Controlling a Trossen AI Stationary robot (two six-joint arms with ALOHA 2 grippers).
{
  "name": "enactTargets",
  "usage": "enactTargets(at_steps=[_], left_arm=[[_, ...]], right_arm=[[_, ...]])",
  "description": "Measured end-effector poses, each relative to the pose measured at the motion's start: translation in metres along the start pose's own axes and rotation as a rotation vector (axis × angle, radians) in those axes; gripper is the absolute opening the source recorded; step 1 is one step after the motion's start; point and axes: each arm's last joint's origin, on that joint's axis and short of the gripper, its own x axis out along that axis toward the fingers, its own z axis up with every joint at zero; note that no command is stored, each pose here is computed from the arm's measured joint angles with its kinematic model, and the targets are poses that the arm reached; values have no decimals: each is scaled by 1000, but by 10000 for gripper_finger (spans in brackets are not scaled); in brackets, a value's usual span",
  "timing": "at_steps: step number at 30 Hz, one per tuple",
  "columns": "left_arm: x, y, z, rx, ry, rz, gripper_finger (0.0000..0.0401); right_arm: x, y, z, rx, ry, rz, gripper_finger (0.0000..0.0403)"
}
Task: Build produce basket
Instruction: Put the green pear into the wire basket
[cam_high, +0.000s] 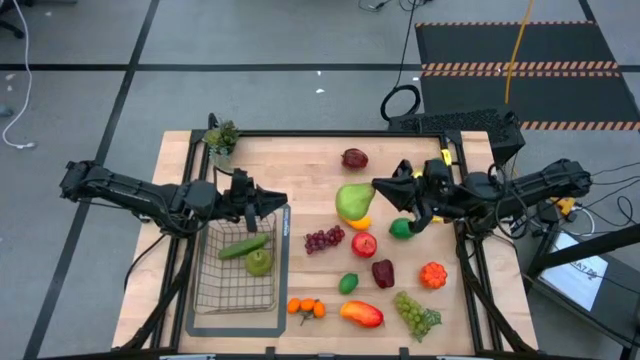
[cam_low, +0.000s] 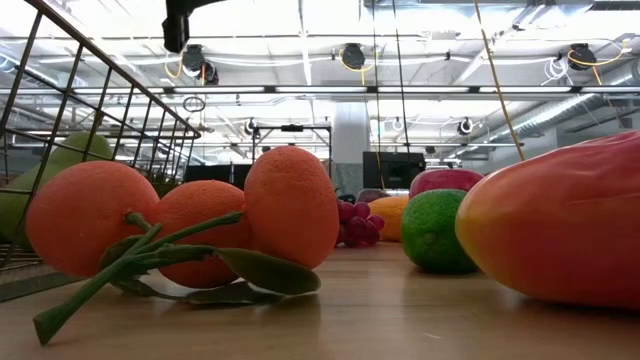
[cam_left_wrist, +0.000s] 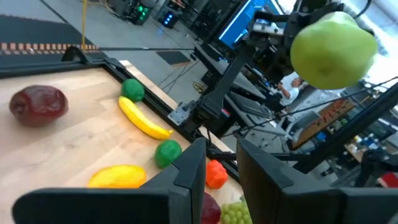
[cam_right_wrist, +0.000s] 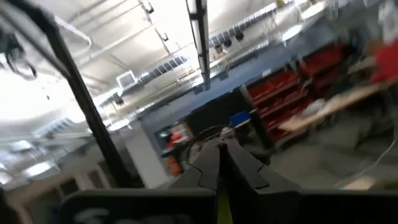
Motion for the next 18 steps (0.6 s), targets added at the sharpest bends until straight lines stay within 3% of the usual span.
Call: enactTargets(at_steps=[6, 13, 18], left_arm=[[-1, -1, 1, 25, 10, -28, 90], [-6, -5, 2, 15, 80, -134, 90], [-18, -7, 11, 3, 46, -154, 90]], right_arm=[[6, -5, -18, 226, 87, -53, 4], [15, -15, -49, 473, 181, -154, 6], [23, -23, -74, 644, 219, -225, 7]])
